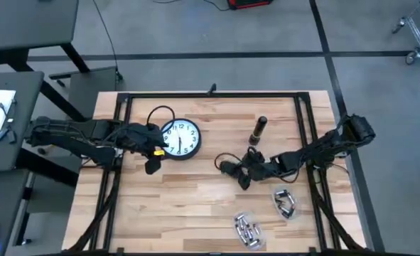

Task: Insert battery
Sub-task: Prepare the black computer mouse

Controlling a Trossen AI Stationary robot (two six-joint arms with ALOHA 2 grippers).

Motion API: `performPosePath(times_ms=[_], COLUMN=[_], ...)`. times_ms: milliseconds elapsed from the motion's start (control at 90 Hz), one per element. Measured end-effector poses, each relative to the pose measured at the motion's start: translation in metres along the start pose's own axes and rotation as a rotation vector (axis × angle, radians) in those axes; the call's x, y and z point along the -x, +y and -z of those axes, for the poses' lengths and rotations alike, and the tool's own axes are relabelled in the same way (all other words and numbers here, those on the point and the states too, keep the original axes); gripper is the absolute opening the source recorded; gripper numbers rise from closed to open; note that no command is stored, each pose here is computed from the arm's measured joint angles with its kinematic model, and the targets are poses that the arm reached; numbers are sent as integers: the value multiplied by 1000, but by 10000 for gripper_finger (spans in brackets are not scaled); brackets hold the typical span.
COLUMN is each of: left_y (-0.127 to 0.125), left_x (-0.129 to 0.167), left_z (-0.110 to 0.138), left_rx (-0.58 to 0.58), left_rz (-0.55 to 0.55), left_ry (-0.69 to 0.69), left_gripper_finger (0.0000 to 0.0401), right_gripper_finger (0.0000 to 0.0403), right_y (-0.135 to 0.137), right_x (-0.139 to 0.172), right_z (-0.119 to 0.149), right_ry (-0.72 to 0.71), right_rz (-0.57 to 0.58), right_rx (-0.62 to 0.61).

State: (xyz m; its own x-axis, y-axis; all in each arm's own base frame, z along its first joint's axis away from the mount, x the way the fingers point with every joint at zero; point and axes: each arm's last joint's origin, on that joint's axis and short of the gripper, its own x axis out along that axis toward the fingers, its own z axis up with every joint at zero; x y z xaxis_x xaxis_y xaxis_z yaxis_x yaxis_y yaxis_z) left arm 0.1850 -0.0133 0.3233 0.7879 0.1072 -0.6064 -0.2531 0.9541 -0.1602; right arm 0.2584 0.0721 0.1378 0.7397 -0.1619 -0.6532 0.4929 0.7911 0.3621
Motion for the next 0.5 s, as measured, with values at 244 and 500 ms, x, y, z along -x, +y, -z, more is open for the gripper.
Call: performPosePath(times_ms=[244,500], left_y=[0,0], left_x=[0,0], left_z=[0,0], left_rx=[-17,-14], left_rz=[0,0], left_ry=[-1,0], left_gripper_finger=[217,217], right_gripper_finger=[260,261], right_y=[24,41], right_x=[9,6], right_z=[-7,-34], right_ry=[15,11], right_rz=[-17,-51], right_rx=[202,313])
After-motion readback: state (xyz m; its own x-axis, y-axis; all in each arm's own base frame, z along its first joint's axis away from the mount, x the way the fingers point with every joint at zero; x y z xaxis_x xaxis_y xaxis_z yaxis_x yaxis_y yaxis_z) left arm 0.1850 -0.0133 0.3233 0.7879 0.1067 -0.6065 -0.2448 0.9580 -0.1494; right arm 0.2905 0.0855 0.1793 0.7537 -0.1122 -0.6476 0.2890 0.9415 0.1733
